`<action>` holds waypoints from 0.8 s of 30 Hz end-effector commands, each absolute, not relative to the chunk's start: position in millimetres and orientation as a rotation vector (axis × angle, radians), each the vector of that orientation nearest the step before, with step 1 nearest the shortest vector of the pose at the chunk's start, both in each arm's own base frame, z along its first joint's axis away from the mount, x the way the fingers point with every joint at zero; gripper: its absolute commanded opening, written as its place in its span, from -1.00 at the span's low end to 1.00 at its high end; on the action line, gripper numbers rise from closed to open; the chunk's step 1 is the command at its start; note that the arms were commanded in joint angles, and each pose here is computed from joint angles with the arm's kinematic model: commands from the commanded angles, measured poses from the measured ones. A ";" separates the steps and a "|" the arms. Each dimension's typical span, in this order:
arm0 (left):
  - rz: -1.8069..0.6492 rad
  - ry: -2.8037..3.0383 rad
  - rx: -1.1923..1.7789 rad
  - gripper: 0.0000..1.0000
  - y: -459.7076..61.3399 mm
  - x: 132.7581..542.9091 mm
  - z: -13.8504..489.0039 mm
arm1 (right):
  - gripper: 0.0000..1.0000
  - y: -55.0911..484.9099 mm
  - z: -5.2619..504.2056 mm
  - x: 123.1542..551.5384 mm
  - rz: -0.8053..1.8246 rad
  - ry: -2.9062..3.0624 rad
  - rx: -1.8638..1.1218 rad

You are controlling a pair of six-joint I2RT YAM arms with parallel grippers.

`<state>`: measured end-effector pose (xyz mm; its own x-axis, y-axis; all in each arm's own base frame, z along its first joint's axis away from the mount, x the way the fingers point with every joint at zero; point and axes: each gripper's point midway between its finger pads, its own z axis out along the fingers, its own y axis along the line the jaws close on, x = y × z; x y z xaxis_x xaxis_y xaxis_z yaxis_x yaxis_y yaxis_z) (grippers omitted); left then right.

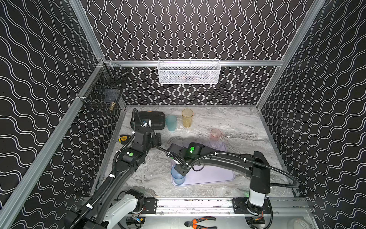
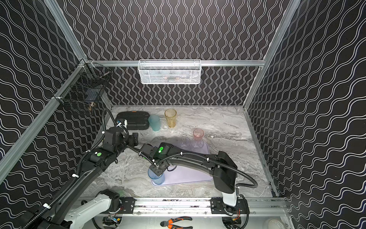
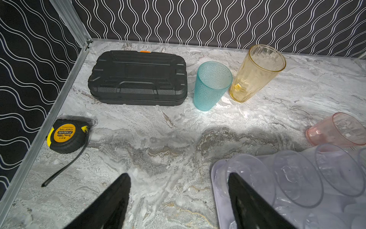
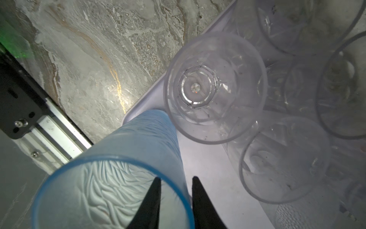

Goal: Place the glasses into the tray
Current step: Place the glass on the tray.

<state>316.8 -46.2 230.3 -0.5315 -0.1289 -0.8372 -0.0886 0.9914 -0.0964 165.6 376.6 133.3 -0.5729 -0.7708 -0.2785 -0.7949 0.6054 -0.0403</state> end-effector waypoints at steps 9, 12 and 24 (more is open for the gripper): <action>-0.048 2.081 -0.142 0.64 -46.9 326.1 249.5 | -0.18 359.5 223.6 244.2 0.404 2.492 -0.933; -0.107 2.040 -0.104 0.64 -57.0 331.9 257.1 | -0.15 338.3 228.5 287.2 0.458 2.488 -0.750; -0.127 2.049 0.141 0.62 -127.7 353.4 234.1 | -0.01 281.7 211.6 435.9 0.592 2.376 -0.107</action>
<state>345.3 -117.9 231.0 -0.5075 -0.0173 -0.8614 0.1269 0.9874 -0.0946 405.6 270.2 196.0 -0.8089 -0.0416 -0.5865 -0.2573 0.9219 0.2896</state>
